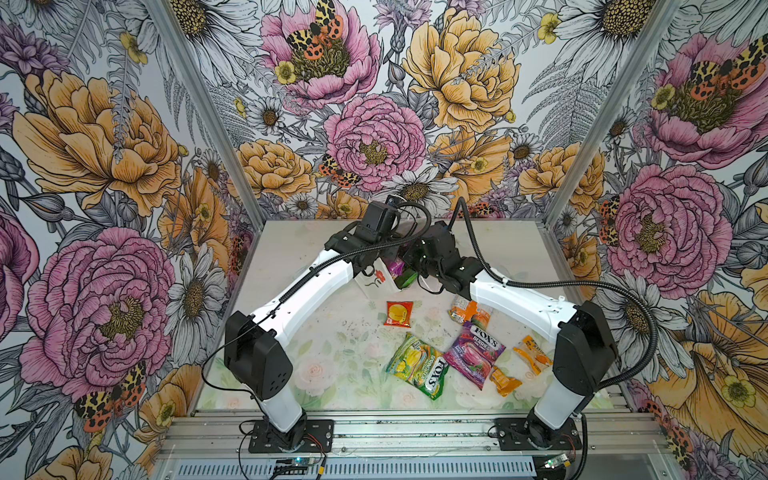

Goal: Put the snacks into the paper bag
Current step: 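Lower the purple candy bag into the paper bag opening with the right gripper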

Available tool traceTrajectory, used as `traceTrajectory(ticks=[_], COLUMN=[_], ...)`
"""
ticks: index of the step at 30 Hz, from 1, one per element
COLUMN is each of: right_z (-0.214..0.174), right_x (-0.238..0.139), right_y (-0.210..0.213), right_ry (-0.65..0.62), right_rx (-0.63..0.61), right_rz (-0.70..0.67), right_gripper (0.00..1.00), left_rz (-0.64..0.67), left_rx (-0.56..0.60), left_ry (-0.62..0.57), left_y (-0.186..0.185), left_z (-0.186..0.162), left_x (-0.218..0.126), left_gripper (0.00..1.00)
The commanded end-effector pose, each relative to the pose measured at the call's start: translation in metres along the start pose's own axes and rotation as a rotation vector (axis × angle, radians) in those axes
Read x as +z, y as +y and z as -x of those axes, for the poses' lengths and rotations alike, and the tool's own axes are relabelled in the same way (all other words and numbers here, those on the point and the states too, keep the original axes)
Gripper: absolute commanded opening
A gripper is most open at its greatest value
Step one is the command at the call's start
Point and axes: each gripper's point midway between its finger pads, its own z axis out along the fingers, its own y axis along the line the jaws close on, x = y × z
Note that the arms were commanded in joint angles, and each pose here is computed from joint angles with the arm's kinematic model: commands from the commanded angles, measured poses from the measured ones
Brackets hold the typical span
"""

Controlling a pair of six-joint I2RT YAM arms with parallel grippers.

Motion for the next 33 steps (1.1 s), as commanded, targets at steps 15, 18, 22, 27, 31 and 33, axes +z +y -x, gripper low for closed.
traceTrajectory(ticks=[15,18,22,27,31,33], right_z=[0.017,0.014,0.009,0.005,-0.004,-0.006], right_x=[0.001,0.008,0.016,0.030,0.041,0.044], right_y=[0.047,0.048,0.045,0.039,0.040,0.035], right_ry=[-0.014,-0.011,-0.004,0.006,0.041,0.038], right_rx=[0.033,0.030,0.031,0.036,0.036,0.042], right_rz=[0.116,0.130,0.137,0.138,0.147,0.133], right_gripper=[0.00,0.00,0.00,0.00,0.00,0.00], left_rz=[-0.031,-0.036,-0.040,-0.033,-0.032,-0.034], left_rx=[-0.012,-0.013,-0.014,-0.015,-0.012,-0.012], left_ry=[-0.035,-0.037,-0.035,-0.037,-0.032,-0.029], left_y=[-0.009,-0.010,-0.011,-0.009,-0.009,-0.010], left_z=[0.013,0.013,0.013,0.013,0.012,0.011], left_x=[-0.005,-0.006,-0.006,-0.006,-0.004,-0.003], left_gripper=[0.00,0.00,0.00,0.00,0.00,0.00])
